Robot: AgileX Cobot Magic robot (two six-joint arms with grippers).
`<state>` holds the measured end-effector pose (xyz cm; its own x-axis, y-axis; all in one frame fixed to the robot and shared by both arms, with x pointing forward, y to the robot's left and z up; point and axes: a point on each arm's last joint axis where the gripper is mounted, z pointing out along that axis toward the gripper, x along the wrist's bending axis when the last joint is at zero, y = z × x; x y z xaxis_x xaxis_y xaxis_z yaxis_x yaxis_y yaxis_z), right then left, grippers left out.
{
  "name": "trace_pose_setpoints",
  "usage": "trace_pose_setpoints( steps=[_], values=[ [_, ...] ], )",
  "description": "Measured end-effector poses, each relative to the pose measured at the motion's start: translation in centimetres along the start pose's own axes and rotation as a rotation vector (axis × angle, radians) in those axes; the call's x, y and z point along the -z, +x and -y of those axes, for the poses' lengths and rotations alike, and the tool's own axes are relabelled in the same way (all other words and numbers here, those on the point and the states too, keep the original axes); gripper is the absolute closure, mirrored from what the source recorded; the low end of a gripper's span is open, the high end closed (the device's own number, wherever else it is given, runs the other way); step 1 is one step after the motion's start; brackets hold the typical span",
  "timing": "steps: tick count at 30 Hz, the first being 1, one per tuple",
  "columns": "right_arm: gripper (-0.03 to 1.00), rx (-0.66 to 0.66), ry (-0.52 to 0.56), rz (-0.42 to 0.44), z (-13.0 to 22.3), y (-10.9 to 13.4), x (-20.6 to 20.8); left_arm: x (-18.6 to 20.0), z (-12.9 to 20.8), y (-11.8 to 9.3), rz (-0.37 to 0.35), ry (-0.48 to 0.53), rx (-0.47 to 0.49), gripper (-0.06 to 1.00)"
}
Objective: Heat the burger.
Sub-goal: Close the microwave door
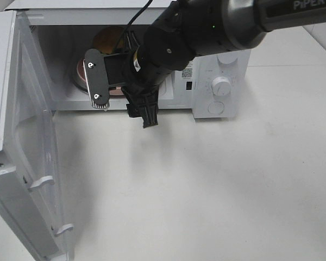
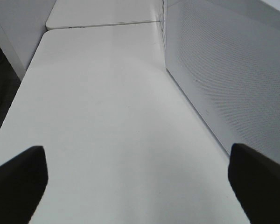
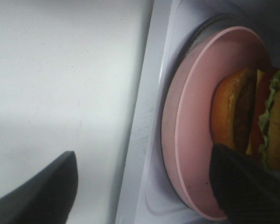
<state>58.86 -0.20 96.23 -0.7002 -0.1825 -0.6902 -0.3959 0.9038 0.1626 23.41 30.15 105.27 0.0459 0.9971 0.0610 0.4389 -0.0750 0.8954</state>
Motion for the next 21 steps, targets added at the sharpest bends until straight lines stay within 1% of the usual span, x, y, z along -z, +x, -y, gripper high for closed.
trace_pose_setpoints(
  steps=[1,4,6,9,11,12,14,15,16,17,19,20,21],
  values=[
    [0.21,-0.001,-0.010,0.008,0.1,0.2,0.9,0.0,0.0,0.0,0.000,0.000,0.000,-0.03],
    [0.21,-0.004,-0.014,0.010,0.2,0.4,1.3,0.0,0.0,0.0,0.000,0.000,0.000,-0.03],
    [0.21,-0.024,-0.020,0.006,0.6,1.3,2.8,0.0,0.0,0.0,0.000,0.000,0.000,-0.03],
    [0.21,-0.032,-0.020,0.003,0.7,1.5,3.3,0.0,0.0,0.0,0.000,0.000,0.000,-0.03],
    [0.21,-0.096,-0.027,0.005,1.1,2.3,5.1,0.0,0.0,0.0,0.000,0.000,0.000,-0.03],
    [0.21,-0.096,-0.027,0.005,1.1,2.3,5.1,0.0,0.0,0.0,0.000,0.000,0.000,-0.03],
    [0.21,-0.164,-0.027,0.003,1.5,2.9,6.6,0.0,0.0,0.0,0.000,0.000,0.000,-0.03],
    [0.21,-0.164,-0.027,0.003,1.5,2.9,6.6,0.0,0.0,0.0,0.000,0.000,0.000,-0.03],
    [0.21,-0.208,-0.029,0.006,1.7,3.2,7.6,0.0,0.0,0.0,0.000,0.000,0.000,-0.03],
    [0.21,-0.208,-0.029,0.006,1.7,3.2,7.6,0.0,0.0,0.0,0.000,0.000,0.000,-0.03],
    [0.21,-0.275,-0.025,0.001,2.2,4.0,8.9,0.0,0.0,0.0,0.000,0.000,0.000,-0.03],
    [0.21,-0.275,-0.025,0.001,2.2,4.0,8.9,0.0,0.0,0.0,0.000,0.000,0.000,-0.03],
    [0.21,-0.315,-0.020,-0.006,2.6,4.6,9.7,0.0,0.0,0.0,0.000,0.000,0.000,-0.03]
  ],
)
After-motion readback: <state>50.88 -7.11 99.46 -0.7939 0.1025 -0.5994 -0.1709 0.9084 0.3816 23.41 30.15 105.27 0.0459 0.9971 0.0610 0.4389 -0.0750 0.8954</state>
